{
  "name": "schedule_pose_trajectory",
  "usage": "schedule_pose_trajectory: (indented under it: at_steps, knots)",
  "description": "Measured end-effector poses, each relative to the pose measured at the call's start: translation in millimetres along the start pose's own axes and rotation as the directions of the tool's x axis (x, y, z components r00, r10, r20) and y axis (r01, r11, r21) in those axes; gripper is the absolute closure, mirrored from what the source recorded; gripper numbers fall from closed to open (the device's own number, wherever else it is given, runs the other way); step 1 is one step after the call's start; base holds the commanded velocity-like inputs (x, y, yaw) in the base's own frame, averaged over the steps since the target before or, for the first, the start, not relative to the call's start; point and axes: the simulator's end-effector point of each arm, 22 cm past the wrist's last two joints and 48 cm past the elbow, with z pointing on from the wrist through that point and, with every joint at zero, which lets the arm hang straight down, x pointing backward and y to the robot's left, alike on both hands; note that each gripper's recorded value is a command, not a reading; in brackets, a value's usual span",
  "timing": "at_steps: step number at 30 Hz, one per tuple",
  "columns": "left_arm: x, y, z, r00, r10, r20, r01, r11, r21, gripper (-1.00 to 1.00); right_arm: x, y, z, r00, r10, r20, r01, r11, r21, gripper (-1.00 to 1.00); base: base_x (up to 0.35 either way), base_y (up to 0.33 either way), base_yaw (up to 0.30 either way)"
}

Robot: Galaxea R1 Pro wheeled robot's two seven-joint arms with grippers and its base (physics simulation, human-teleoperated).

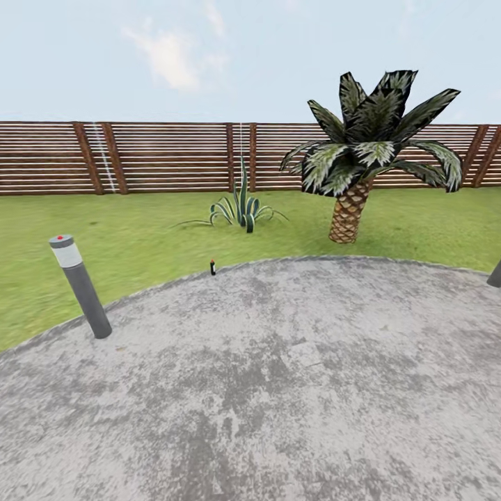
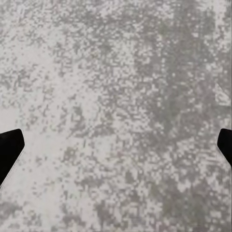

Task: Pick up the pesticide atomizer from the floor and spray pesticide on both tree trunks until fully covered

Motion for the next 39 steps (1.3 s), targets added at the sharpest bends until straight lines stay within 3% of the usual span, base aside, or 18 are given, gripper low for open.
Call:
schedule_pose_trajectory:
  at_steps: [30, 39]
  knots:
    - [-0.2, 0.0, 0.1, 1.0, 0.0, 0.0, 0.0, 1.0, 0.0, -1.0, -0.8, -0.5, 0.1, 1.0, -0.002, 0.002, 0.002, 1.0, 0.002, -1.0, 0.339, 0.025, 0.001]
    - [0.2, 0.0, 0.0, 1.0, 0.0, 0.0, 0.0, 1.0, 0.0, -1.0, -0.8, -0.9, 0.1, 1.0, -0.001, 0.002, 0.001, 1.0, 0.003, -1.0, 0.339, 0.081, 0.128]
